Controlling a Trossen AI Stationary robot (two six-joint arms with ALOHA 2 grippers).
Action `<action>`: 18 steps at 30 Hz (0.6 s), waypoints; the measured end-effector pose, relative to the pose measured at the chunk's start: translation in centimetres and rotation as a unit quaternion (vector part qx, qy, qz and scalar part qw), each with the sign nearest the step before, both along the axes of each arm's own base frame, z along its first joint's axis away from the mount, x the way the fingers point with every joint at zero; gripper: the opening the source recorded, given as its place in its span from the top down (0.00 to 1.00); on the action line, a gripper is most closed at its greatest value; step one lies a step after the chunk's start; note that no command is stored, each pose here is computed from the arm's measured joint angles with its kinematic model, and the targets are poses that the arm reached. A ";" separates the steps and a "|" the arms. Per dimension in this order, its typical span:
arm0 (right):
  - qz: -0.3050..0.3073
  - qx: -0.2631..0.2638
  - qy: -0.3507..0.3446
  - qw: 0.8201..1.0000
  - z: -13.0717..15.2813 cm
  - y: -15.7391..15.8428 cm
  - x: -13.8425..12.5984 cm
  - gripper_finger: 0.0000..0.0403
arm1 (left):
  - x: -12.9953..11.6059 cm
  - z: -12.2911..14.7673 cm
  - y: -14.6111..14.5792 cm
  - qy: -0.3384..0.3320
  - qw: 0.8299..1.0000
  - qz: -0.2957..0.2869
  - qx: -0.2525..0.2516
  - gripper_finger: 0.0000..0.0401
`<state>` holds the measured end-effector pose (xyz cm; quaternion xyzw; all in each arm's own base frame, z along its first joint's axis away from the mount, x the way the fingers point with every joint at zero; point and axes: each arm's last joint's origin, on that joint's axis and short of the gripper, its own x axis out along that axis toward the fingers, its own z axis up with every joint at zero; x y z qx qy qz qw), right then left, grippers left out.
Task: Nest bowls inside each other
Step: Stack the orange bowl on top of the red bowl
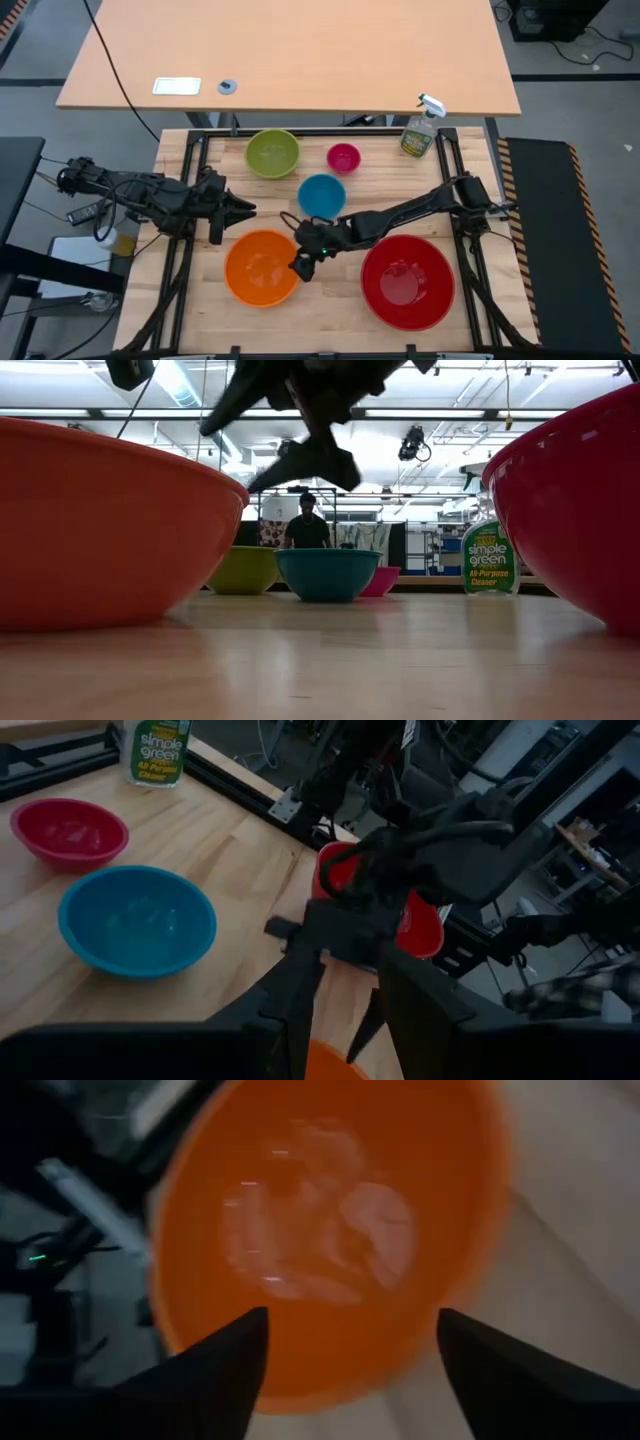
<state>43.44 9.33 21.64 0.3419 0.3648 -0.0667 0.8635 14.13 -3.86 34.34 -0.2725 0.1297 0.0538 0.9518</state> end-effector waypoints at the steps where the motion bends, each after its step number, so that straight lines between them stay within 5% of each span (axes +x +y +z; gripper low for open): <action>1: -0.014 -0.006 0.016 1.000 -0.2 -0.1 -0.2 0.23 | 0.0 0.0 0.0 0.001 1.000 0.000 0.000 0.71; 7: -0.050 -0.047 0.062 0.996 -0.9 -0.6 -1.0 0.18 | 0.0 0.0 0.0 0.000 1.000 0.000 -0.001 0.71; 18: -0.046 -0.038 0.050 0.997 -2.5 -1.0 0.2 0.28 | 0.0 0.0 0.0 0.002 1.000 0.001 0.000 0.71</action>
